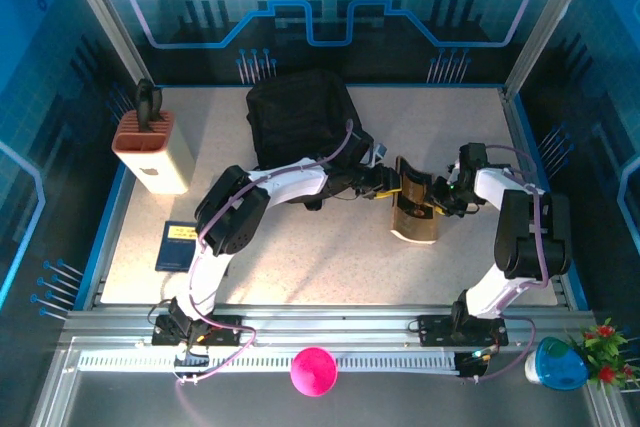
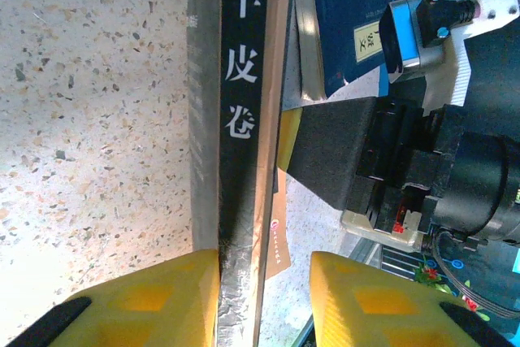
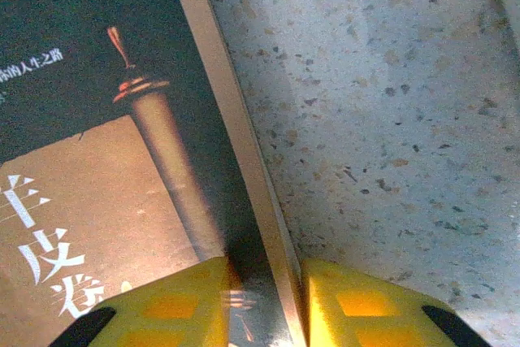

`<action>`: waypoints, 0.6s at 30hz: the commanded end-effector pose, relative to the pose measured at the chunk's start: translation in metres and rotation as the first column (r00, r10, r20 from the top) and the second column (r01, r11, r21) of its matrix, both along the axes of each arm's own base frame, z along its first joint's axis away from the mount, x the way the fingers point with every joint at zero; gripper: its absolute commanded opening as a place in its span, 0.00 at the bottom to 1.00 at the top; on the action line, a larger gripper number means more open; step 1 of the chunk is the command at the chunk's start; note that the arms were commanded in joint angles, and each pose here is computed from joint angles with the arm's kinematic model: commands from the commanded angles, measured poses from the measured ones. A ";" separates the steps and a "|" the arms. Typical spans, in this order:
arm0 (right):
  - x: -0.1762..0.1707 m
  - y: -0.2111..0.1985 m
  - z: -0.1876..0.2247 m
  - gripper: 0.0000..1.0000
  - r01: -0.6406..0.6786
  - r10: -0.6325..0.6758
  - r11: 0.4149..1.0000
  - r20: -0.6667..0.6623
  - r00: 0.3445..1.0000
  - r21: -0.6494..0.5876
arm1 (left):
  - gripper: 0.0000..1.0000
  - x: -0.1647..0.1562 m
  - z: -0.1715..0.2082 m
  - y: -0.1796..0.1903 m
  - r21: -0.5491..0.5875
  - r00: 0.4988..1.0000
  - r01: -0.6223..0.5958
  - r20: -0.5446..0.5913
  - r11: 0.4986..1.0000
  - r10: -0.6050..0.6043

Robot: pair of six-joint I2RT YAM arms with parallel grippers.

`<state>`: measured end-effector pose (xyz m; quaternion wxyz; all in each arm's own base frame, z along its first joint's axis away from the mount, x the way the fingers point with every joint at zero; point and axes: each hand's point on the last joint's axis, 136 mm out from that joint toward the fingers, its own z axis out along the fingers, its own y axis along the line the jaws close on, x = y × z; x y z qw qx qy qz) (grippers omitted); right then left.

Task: Pack the student bag
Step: Move the book to the center of the table.

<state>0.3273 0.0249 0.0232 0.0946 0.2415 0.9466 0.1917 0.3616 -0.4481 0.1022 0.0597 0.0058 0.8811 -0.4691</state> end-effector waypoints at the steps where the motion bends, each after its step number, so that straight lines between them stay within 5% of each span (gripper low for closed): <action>1: -0.004 0.036 -0.003 0.26 -0.042 0.045 0.989 -0.017 0.999 0.145 | 0.35 -0.010 0.011 -0.008 -0.060 0.999 0.039 -0.002 0.997 -0.039; 18: 0.021 0.091 0.002 0.23 -0.150 0.150 0.972 0.014 0.989 0.180 | 0.33 0.001 0.033 0.042 -0.020 0.995 -0.058 0.078 0.998 0.059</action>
